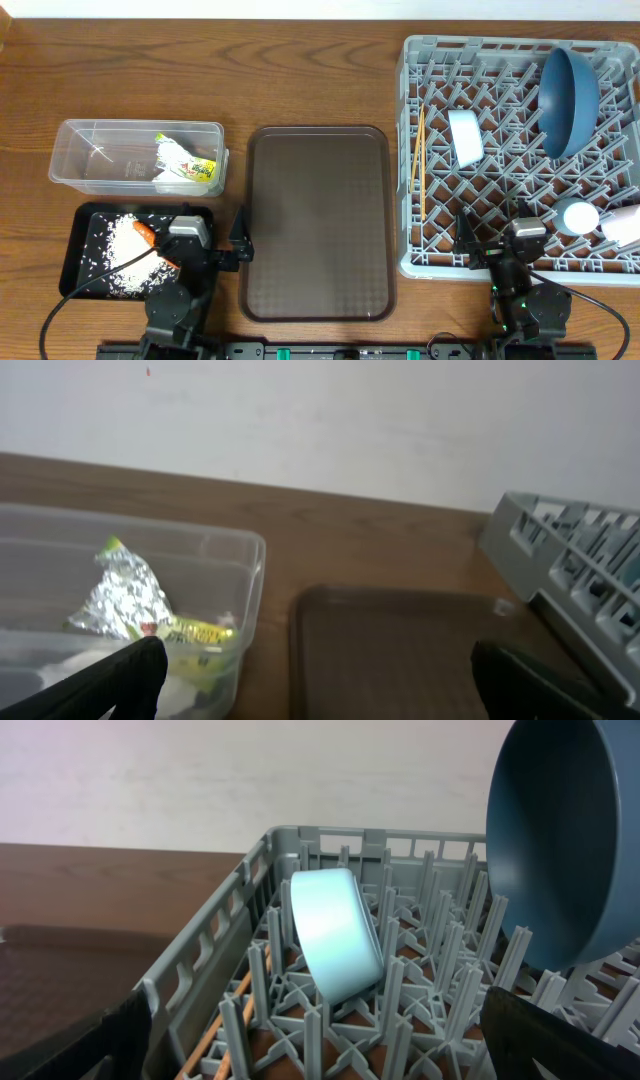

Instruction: Sort waste into correct bins and load items into the dishwasher rack

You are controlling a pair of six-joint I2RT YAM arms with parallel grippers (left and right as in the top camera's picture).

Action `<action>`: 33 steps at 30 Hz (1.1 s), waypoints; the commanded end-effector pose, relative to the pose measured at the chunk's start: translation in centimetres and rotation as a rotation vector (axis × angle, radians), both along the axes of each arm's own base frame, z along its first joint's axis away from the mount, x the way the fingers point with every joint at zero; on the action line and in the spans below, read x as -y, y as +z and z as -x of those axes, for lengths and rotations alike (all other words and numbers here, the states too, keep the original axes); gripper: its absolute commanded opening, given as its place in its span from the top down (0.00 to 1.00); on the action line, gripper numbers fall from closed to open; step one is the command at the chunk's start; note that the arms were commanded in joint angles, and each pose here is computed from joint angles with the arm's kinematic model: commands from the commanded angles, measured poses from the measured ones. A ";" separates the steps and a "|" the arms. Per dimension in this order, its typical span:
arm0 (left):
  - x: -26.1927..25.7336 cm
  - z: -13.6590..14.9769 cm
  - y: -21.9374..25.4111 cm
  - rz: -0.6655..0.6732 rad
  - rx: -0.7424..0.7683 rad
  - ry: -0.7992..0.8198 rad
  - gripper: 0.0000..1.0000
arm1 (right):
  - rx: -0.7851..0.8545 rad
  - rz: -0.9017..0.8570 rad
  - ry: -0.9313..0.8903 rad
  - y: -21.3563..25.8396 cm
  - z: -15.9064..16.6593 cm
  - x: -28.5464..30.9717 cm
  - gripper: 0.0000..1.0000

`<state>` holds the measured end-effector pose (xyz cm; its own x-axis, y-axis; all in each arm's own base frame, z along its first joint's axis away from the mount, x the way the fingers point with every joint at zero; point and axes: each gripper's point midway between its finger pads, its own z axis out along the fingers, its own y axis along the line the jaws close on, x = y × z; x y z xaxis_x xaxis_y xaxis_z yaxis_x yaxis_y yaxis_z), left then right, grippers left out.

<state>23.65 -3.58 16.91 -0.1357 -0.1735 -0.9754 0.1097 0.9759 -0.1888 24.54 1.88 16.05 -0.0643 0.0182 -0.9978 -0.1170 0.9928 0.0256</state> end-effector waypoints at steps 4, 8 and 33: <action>-0.3 -0.3 -1.8 -0.006 -0.025 0.018 0.02 | 0.004 0.011 0.002 0.0 0.0 0.0 0.01; -0.3 -0.4 -3.2 -0.010 -0.047 0.018 0.02 | 0.004 0.011 0.002 0.0 0.0 0.0 0.01; -0.2 -0.5 -3.2 -0.009 -0.039 0.014 0.02 | 0.004 0.011 0.002 0.0 0.0 0.0 0.01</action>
<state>24.07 -3.62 15.48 -0.1371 -0.1732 -0.9753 0.1071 0.9762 -0.1884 24.54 1.88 16.04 -0.0643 0.0182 -0.9978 -0.1170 0.9928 0.0256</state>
